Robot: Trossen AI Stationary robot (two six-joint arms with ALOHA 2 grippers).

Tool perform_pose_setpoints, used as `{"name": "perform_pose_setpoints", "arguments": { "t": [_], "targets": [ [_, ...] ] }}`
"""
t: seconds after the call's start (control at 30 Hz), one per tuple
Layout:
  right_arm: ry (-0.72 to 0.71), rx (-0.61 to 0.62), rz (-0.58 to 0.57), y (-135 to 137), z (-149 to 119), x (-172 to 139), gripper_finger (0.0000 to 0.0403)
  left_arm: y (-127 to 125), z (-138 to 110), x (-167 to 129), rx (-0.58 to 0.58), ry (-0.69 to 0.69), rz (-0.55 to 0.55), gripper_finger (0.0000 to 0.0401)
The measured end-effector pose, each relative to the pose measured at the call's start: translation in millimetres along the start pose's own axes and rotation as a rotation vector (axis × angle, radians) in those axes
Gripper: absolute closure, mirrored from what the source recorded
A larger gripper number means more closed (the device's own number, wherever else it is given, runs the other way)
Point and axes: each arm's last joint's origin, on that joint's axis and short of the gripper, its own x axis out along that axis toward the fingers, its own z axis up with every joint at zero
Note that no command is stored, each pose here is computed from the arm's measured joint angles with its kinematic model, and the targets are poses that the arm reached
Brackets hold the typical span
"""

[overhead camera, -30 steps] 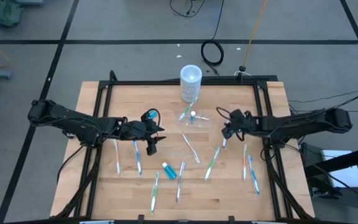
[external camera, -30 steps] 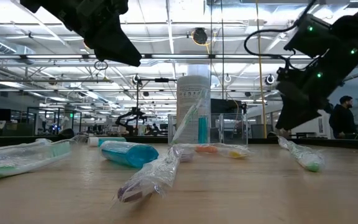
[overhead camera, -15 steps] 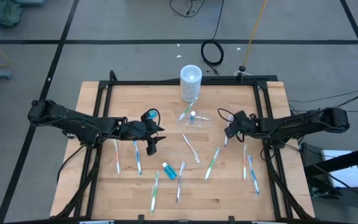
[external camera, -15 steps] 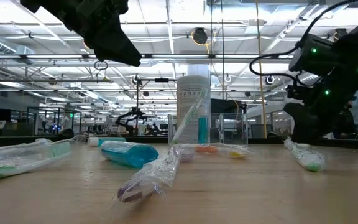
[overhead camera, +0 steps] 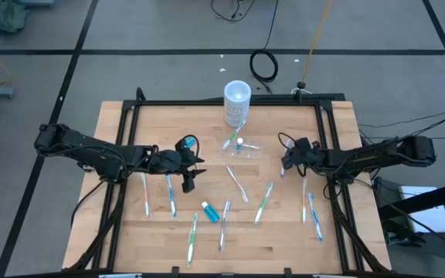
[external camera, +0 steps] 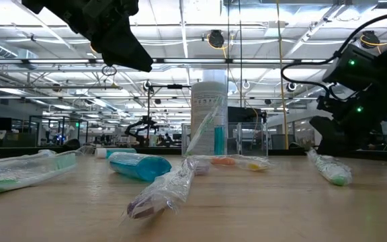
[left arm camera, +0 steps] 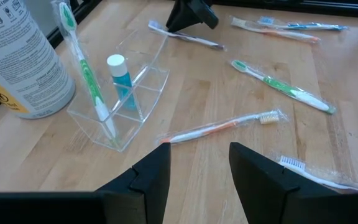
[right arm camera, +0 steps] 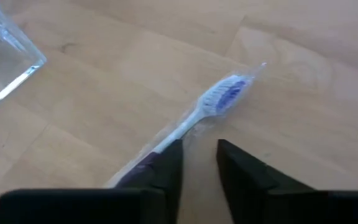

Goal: Pick & Place toothbrushing station
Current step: Put the top purple toothbrush into the transparent organizer

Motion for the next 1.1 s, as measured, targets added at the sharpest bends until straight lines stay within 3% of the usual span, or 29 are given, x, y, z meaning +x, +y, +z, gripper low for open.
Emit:
{"name": "perform_pose_setpoints", "arguments": {
  "t": [0.13, 0.2, 0.63, 0.93, 1.1],
  "targets": [
    [-0.019, 0.001, -0.021, -1, 0, 0, 0.0386, 0, 0, 0, 0.0, 0.0, 0.0, 0.0231],
    [-0.029, 0.007, -0.017, 0, 1, 0, 0.0397, 0, 0, 0, 0.0, 0.0, 0.0, 0.0231],
    [-0.112, 0.001, 0.085, 9, 10, -1, 0.0402, 0, 0, 0, 0.0, 0.0, 0.0, 0.0231],
    [-0.282, -0.005, 0.188, 22, 27, -6, 0.0403, 0, 0, 0, 0.0, 0.0, 0.0, 0.0231],
    [-0.303, -0.037, 0.134, 20, 27, -5, 0.04, 0, 0, 0, 0.0, 0.0, 0.0, 0.0231]
  ]
}}
